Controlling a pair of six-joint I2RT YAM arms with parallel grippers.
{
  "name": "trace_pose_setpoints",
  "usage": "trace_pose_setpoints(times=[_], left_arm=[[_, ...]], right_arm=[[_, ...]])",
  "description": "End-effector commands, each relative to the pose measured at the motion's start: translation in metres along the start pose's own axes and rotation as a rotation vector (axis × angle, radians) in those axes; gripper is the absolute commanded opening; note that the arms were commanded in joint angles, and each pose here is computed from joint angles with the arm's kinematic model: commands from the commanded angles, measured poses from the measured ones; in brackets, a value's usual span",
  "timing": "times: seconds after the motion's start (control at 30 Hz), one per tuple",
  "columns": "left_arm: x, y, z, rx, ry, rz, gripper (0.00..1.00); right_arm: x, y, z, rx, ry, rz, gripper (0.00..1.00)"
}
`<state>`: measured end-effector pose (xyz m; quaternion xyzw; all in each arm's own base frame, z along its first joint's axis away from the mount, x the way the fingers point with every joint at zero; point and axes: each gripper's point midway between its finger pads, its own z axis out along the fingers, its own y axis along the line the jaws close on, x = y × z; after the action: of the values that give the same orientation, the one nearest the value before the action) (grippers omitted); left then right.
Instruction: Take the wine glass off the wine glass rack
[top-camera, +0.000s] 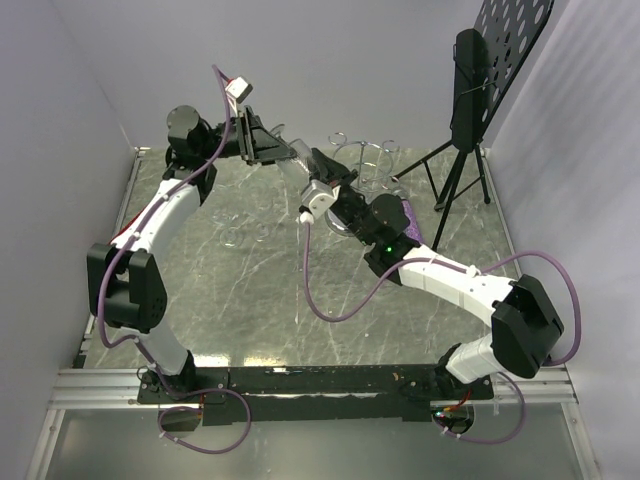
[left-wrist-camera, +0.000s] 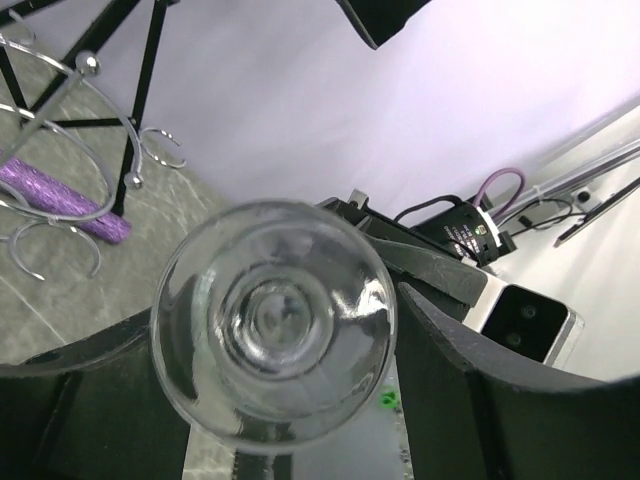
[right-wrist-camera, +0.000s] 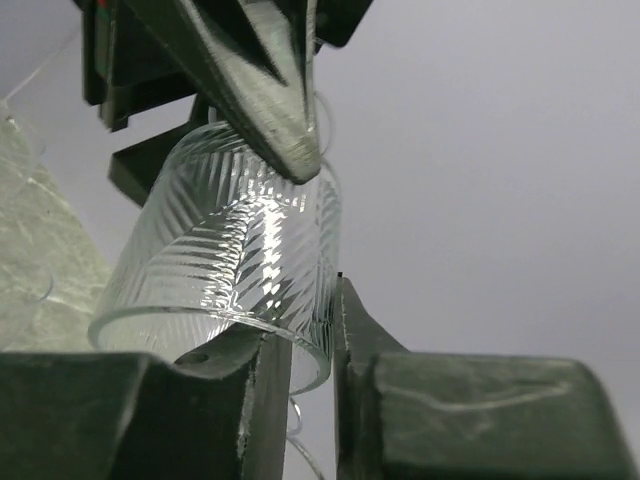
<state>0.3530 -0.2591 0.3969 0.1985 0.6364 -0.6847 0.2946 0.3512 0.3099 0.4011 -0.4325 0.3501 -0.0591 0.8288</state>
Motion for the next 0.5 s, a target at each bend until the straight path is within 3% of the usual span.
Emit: trace_pose_setpoints(times=[0.0,0.07,0.2,0.27,0.47], left_arm=[[-0.013,-0.014,0.003,0.0,-0.033,0.158,0.05],[-0.015,-0.009,0.002,-0.02,-0.042,0.143,0.36],[-0.016,-0.001,-0.002,-0.048,-0.061,0.141,0.81],[-0.019,0.001,-0.006,-0.066,-0.081,0.149,0.94],[-0.024,0.003,-0.014,-0.083,-0.111,0.169,1.0]], right_arm=[[-0.056,-0.06,0.011,0.145,-0.158,-0.016,0.04],[-0.057,-0.064,0.014,0.148,-0.148,-0.004,0.0],[-0.057,-0.079,0.017,0.171,-0.127,0.024,0.0],[-0.055,-0.084,0.017,0.18,-0.117,0.025,0.0],[-0.049,-0.095,0.018,0.175,-0.089,0.05,0.0]])
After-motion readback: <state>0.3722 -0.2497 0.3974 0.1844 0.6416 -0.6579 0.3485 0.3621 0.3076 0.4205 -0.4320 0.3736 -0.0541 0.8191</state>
